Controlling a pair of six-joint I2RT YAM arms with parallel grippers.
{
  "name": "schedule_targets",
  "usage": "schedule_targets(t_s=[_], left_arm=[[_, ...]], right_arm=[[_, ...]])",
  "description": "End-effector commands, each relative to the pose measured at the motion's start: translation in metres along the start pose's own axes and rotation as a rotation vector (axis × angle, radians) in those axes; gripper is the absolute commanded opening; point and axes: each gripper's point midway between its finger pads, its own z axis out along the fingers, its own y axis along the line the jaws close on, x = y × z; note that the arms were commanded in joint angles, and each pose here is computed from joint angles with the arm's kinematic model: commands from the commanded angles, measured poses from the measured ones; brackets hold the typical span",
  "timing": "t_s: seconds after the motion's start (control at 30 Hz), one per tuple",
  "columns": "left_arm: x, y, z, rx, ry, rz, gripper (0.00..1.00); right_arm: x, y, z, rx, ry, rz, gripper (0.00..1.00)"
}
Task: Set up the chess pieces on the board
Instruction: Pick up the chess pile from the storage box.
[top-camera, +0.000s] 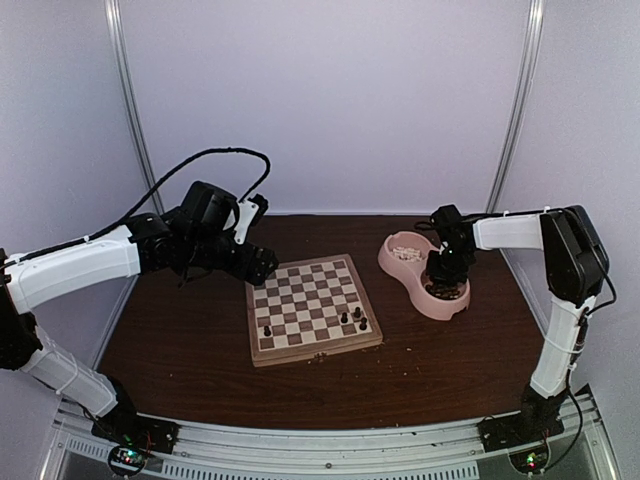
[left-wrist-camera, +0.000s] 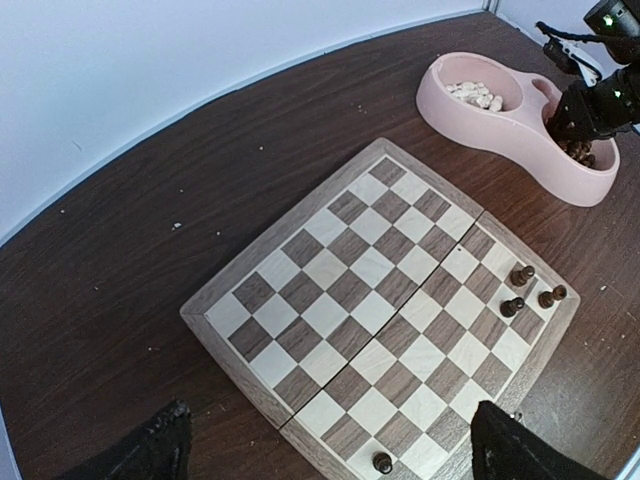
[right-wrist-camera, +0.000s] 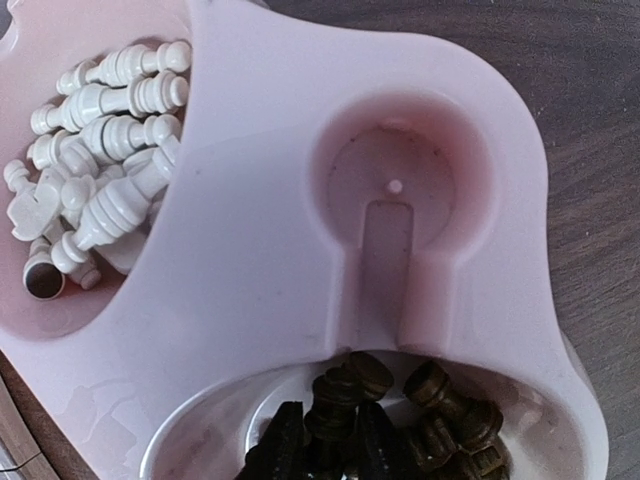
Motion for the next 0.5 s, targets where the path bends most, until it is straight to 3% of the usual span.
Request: schedule_targets(t_s=[0.0, 0.23, 0.47], left_arm=[[-0.01, 0.003, 0.0, -0.006, -0.034, 0.003, 0.97], [-0.01, 0.003, 0.0, -0.005, -0.027, -0.004, 0.97], [-0.014, 0.0, -0.002, 0.008, -0.031, -0.013, 0.97]], right_arm=[[-0.001, 0.003, 0.009, -0.021, -0.003, -0.007, 0.23], [0.004, 0.018, 0.015, -0.116, 0.031, 0.001, 0.18], [-0.008, 0.016, -0.013, -0.136, -0.05, -0.006, 0.12]])
